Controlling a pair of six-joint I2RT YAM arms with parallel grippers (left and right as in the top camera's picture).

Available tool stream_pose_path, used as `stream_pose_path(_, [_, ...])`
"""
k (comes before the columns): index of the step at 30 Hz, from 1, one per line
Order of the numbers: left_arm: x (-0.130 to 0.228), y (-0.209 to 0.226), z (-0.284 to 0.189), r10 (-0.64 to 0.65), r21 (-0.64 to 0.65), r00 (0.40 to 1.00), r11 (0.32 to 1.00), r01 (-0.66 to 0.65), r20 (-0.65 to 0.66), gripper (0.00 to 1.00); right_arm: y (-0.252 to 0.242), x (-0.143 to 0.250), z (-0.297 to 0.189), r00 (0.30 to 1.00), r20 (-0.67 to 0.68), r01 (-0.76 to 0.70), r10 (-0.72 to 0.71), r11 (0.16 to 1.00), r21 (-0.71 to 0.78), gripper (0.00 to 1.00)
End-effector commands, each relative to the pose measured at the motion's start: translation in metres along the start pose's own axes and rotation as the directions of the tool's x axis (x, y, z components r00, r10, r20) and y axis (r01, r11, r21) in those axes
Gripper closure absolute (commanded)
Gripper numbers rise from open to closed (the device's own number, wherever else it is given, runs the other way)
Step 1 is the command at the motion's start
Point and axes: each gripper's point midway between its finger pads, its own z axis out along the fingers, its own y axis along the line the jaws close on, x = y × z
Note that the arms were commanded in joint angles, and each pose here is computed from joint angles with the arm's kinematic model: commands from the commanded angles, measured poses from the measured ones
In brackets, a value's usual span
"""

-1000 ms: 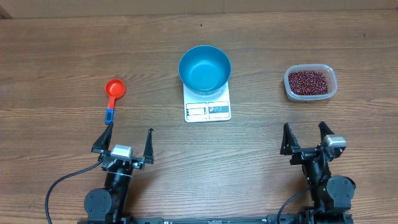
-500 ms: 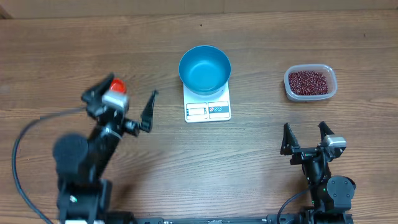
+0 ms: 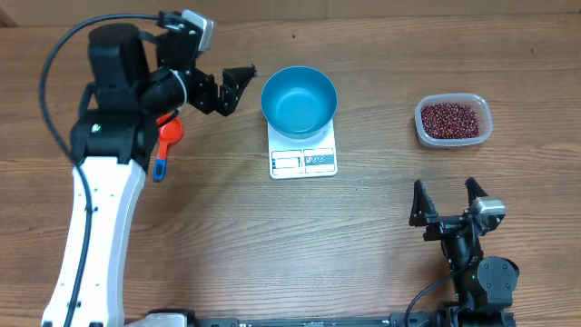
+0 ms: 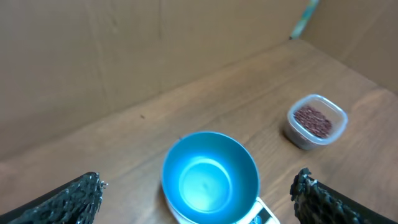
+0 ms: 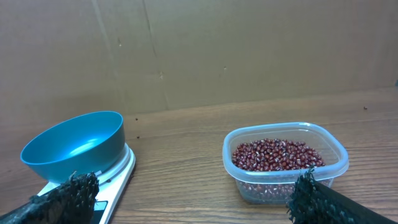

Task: Scoop item into bowl and weigh 150g on scale
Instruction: 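Reach the left gripper down to the red scoop and grasp it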

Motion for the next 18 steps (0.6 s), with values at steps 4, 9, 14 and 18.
stream_pose_path(4, [0.019,0.073,0.012,-0.32,-0.287,0.947,0.905,0.314,0.025,0.0,0.0,0.003,0.0,1.0,0.0,0.0,0.0,1.0,0.0,0.0])
stream_pose_path(9, [0.072,0.124,0.022,-0.346,-0.438,0.934,0.856,0.275,-0.091,0.0,0.0,0.003,0.0,1.0,0.0,0.0,0.0,1.0,0.0,0.0])
stream_pose_path(14, [0.11,0.158,0.019,-0.357,-0.546,0.916,0.812,0.207,-0.183,0.16,0.0,0.003,0.0,1.0,0.0,0.0,0.0,1.0,0.0,0.0])
stream_pose_path(18, [0.133,0.186,0.016,-0.397,-0.621,0.897,0.758,0.199,-0.197,0.37,0.0,0.003,0.0,1.0,0.0,0.0,0.0,1.0,0.0,0.0])
